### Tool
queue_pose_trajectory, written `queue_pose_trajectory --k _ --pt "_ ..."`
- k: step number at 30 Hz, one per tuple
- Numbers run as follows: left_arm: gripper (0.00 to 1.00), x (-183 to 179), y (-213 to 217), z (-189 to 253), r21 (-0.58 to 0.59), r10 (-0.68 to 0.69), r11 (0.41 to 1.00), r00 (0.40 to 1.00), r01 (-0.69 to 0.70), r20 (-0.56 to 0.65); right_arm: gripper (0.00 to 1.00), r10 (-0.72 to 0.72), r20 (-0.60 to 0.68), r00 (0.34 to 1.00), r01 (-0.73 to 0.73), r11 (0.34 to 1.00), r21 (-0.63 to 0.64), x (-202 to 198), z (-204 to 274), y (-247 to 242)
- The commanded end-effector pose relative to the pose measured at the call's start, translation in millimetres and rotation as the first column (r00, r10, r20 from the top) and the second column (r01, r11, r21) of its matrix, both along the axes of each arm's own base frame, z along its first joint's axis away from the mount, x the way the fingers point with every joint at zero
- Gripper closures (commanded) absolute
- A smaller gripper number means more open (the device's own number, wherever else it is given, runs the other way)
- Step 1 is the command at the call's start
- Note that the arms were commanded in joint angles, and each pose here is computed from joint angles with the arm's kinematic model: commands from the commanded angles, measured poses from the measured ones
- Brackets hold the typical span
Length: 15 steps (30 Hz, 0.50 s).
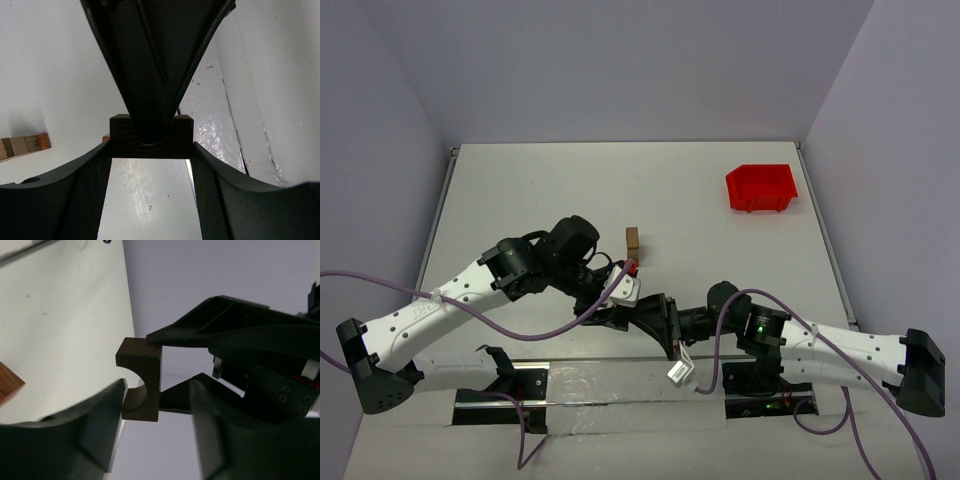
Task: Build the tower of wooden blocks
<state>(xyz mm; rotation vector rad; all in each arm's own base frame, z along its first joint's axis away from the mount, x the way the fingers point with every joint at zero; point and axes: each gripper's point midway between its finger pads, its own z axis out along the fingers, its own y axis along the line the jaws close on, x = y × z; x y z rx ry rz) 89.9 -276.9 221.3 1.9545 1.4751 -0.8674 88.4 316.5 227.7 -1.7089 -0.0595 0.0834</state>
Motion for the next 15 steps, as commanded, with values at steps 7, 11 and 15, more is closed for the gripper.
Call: queue_pose_trajectory --k 7,11,15 --pt "0.98 16.7 -1.8 25.6 -0.066 0.043 0.997 0.998 -0.04 0.039 0.01 -0.127 -0.024 0.992 0.128 0.989 0.072 19.9 25.0 -5.6" --pt "1.0 34.8 3.2 25.9 -0.046 0.098 0.994 0.994 -0.096 0.039 0.0 -0.266 -0.159 0.951 0.277 0.96 0.052 44.7 16.9 -15.3" --pt "1.0 77.9 15.0 35.8 -0.078 0.212 0.974 0.977 -0.211 -0.006 0.0 -0.49 -0.413 0.767 0.521 0.853 -0.044 89.0 0.5 -33.0"
